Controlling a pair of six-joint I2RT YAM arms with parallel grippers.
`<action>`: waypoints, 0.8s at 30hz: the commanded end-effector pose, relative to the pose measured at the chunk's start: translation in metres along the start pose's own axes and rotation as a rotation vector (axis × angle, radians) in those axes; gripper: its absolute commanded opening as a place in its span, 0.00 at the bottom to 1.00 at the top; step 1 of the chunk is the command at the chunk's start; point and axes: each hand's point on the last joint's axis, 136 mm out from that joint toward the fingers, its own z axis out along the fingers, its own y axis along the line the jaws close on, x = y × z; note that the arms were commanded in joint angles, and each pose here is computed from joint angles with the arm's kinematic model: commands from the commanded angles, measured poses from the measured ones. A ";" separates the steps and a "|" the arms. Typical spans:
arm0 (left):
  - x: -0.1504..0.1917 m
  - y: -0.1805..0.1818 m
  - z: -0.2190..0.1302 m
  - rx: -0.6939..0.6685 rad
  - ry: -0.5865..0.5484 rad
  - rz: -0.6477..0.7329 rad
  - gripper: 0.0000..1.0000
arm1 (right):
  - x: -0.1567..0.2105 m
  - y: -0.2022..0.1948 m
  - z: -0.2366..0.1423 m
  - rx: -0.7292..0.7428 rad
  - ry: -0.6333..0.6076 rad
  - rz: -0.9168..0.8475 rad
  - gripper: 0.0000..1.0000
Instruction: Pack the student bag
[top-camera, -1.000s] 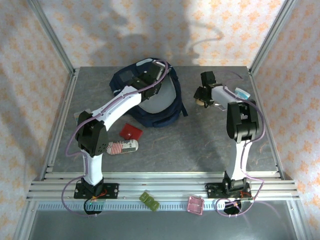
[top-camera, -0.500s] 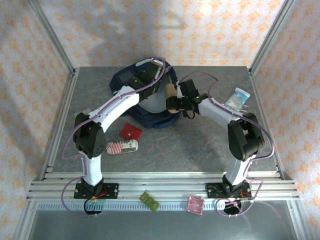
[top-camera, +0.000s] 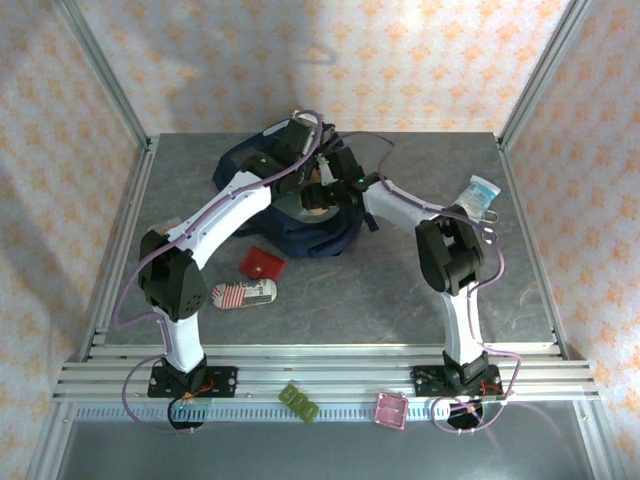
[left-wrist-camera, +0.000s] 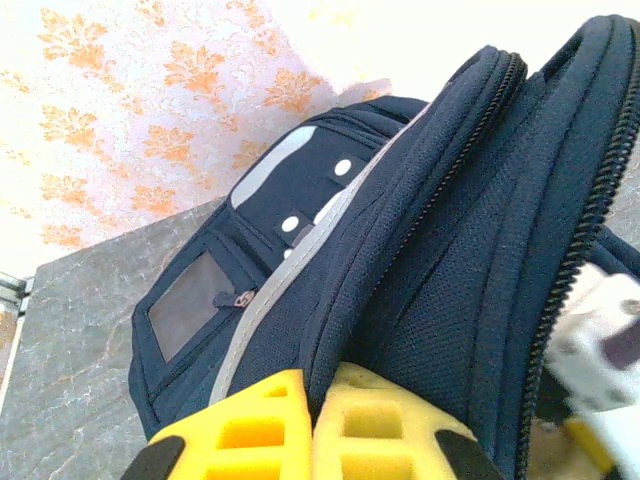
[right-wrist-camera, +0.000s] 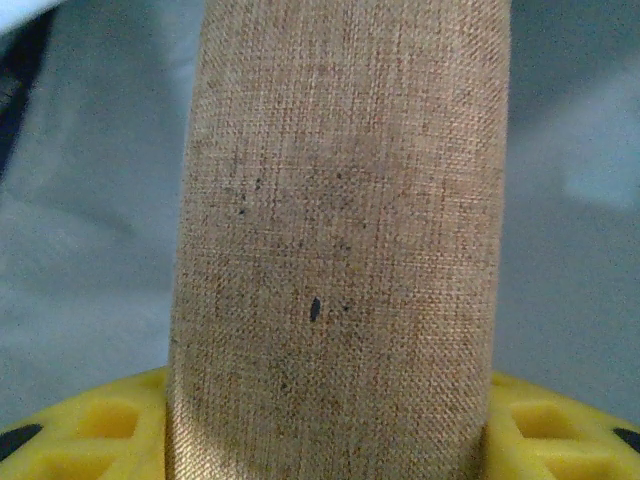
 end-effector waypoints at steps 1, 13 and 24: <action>-0.056 0.040 -0.047 -0.060 -0.193 -0.154 0.00 | -0.017 0.018 0.000 -0.012 -0.026 -0.056 0.53; -0.045 0.034 -0.041 -0.038 -0.175 -0.162 0.00 | -0.014 -0.014 -0.025 0.166 -0.091 0.004 0.84; -0.034 0.029 -0.039 -0.012 -0.161 -0.171 0.00 | 0.053 0.028 -0.039 -0.185 -0.061 0.310 0.71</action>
